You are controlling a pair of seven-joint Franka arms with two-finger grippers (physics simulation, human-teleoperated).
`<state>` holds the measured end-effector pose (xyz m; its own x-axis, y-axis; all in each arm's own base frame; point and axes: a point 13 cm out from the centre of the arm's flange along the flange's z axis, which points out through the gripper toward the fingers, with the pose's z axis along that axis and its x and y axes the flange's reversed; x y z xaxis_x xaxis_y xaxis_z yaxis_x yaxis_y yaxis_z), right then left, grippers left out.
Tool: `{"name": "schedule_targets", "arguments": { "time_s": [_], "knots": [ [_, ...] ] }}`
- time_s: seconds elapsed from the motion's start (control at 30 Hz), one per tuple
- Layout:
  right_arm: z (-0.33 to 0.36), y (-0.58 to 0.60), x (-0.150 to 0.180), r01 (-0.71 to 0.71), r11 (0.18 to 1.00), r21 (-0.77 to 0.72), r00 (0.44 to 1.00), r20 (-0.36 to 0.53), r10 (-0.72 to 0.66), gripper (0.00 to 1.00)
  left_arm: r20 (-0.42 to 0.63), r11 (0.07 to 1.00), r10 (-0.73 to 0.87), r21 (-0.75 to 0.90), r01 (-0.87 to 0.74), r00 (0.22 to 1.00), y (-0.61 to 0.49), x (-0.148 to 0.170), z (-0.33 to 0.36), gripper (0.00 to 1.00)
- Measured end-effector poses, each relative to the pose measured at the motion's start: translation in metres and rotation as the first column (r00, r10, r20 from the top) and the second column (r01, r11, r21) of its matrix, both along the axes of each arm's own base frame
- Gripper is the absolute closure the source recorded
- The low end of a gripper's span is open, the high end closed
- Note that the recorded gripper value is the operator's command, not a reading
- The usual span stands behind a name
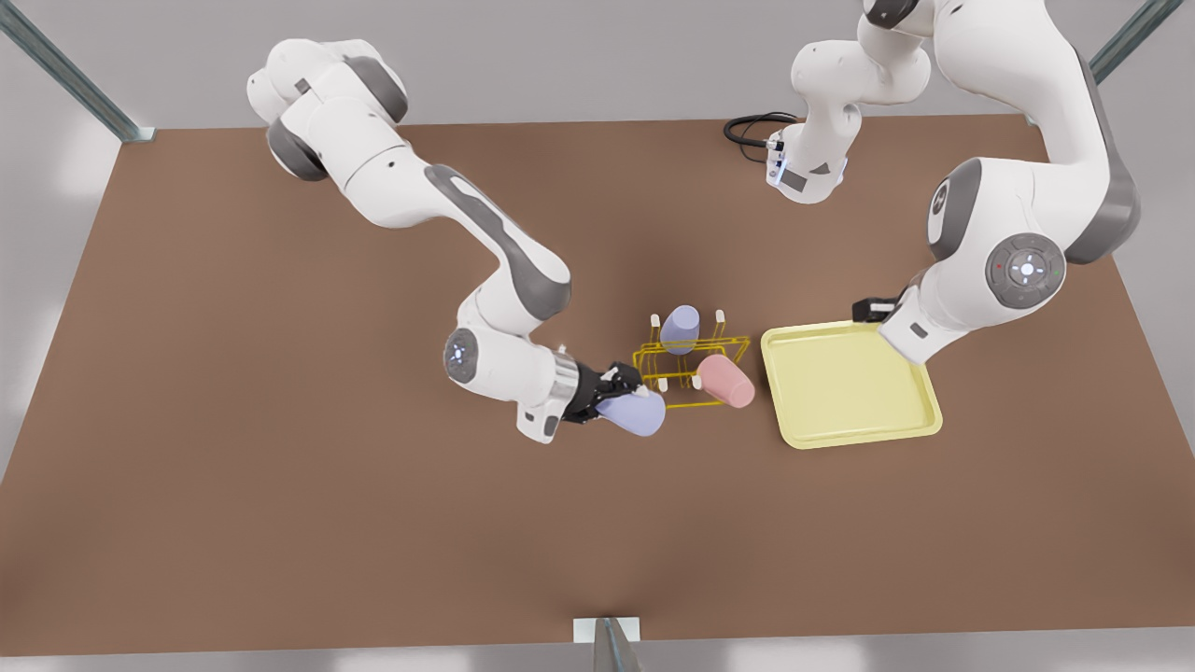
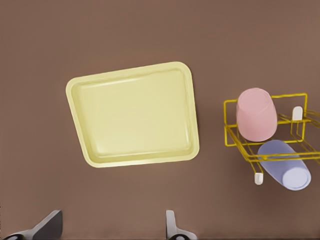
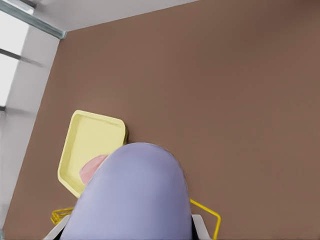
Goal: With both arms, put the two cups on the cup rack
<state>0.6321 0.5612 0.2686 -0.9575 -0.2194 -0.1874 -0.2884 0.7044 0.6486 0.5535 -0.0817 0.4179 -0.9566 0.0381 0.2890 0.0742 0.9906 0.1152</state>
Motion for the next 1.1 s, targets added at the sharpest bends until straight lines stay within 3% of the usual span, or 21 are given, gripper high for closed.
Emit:
{"name": "schedule_targets", "arguments": {
  "time_s": [0.47, 0.7, 1.1],
  "knots": [
    [-0.036, 0.009, -0.040, -0.046, 0.997, -0.062, 0.983, -0.183, 0.034, 0.19, -0.055, 0.996, -0.085, -0.018, 0.084, 0.995, -0.008, -0.013, 0.000, 0.00],
    [-0.050, 0.017, -0.039, -0.037, 0.998, -0.059, 0.976, -0.216, 0.023, 0.19, -0.068, 0.993, -0.113, -0.025, 0.112, 0.991, -0.014, -0.017, 0.000, 0.00],
    [-0.057, 0.043, -0.066, -0.061, 0.997, -0.049, 0.965, -0.257, 0.046, 0.19, -0.075, 0.990, -0.137, -0.030, 0.135, 0.988, -0.017, -0.019, 0.000, 0.00]
  ]
}}
